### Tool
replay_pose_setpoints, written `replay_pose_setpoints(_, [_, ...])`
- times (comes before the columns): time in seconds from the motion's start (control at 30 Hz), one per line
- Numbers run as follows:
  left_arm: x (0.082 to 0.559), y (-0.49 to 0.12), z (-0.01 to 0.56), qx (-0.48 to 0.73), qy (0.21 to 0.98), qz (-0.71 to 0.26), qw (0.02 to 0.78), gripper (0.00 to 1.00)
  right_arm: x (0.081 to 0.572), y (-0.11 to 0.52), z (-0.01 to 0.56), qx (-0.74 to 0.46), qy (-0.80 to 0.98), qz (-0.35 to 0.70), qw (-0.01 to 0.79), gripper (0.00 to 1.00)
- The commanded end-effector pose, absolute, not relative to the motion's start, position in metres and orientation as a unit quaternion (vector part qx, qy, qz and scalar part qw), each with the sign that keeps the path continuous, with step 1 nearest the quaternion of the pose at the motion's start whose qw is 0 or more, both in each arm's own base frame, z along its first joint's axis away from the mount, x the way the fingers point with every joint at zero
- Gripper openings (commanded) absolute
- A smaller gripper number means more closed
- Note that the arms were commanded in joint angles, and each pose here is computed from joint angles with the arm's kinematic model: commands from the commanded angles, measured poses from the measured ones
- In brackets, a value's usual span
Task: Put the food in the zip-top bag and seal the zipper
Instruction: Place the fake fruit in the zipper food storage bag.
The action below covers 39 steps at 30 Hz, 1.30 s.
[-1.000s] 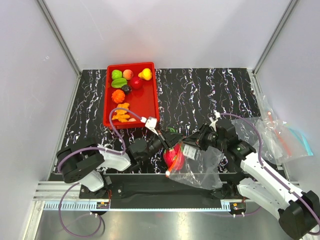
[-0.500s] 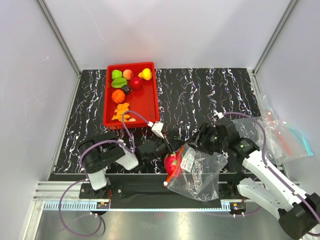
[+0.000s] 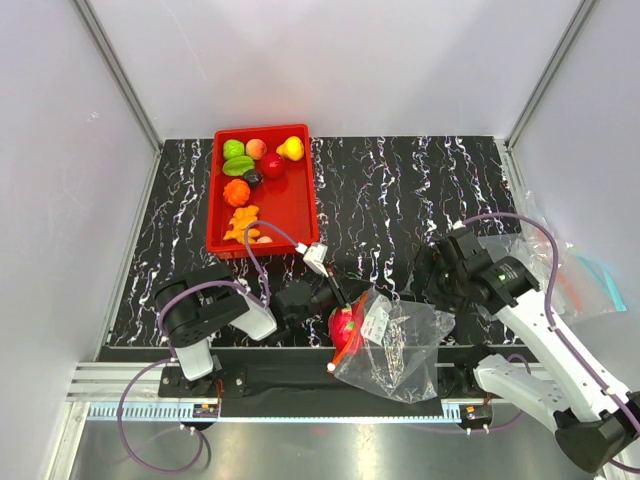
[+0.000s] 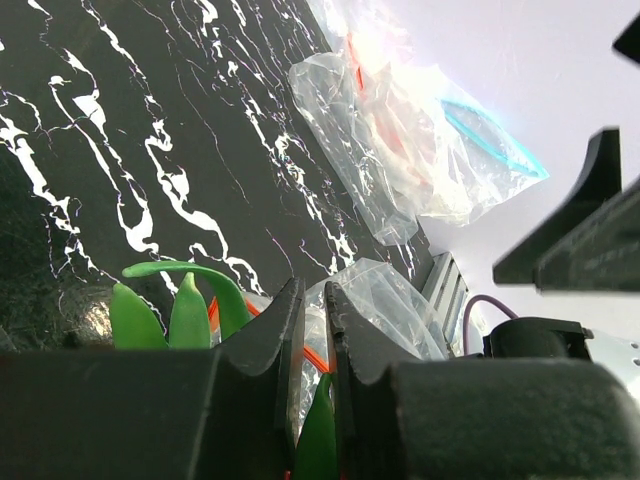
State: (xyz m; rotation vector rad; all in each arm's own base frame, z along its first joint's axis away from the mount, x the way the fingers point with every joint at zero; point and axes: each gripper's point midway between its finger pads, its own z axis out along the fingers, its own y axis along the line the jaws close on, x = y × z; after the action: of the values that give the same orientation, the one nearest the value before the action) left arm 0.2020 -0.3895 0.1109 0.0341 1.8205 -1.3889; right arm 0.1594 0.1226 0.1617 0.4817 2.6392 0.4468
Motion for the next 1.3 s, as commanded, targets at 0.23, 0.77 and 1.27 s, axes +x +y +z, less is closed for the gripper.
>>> replay_pose_setpoints(0.23, [0.196, -0.389, 0.225, 0.002, 0.571, -0.666, 0.479, 0.0, 0.114, 0.116, 0.131, 0.176, 0.961, 0.165, 0.136, 0.94])
replay_pose_setpoints(0.77, [0.184, -0.396, 0.208, -0.069, 0.605, -0.659, 0.441, 0.0, 0.118, 0.146, 0.053, 0.21, 0.946, 0.228, 0.097, 0.8])
replay_pose_setpoints(1.27, [0.197, -0.38, 0.189, -0.169, 0.648, -0.553, 0.495, 0.0, 0.115, 0.144, 0.049, 0.227, 0.935, 0.246, 0.116, 0.72])
